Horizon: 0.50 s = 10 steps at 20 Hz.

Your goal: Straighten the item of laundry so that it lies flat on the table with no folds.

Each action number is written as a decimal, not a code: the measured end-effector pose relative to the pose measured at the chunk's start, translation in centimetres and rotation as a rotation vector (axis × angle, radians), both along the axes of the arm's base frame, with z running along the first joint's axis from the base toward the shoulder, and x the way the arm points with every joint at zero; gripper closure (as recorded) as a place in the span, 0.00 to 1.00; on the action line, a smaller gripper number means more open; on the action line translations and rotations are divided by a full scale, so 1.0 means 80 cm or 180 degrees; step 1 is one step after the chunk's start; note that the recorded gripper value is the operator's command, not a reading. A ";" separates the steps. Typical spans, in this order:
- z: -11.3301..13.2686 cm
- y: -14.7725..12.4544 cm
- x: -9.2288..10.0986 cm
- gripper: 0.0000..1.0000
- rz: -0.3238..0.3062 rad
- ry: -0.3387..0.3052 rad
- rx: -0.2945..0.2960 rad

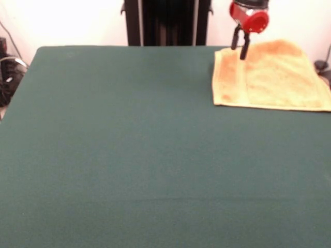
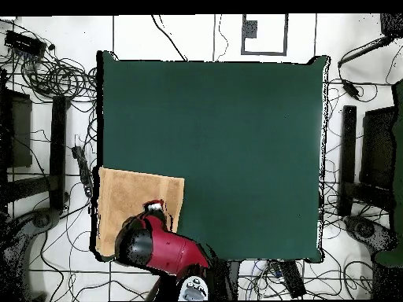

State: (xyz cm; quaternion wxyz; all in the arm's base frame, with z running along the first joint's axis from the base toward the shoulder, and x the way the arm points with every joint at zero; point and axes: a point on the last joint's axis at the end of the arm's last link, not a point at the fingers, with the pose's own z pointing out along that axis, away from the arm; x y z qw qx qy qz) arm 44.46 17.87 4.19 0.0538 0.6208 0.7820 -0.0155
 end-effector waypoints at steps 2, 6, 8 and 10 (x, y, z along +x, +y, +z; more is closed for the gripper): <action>0.003 0.002 0.009 0.00 0.0073 -0.0061 -0.0002; 0.006 0.006 0.035 0.00 0.0170 -0.0182 0.0005; 0.006 0.009 0.046 0.00 0.0169 -0.0222 0.0016; 0.004 0.019 0.064 0.00 0.0072 -0.0273 0.0078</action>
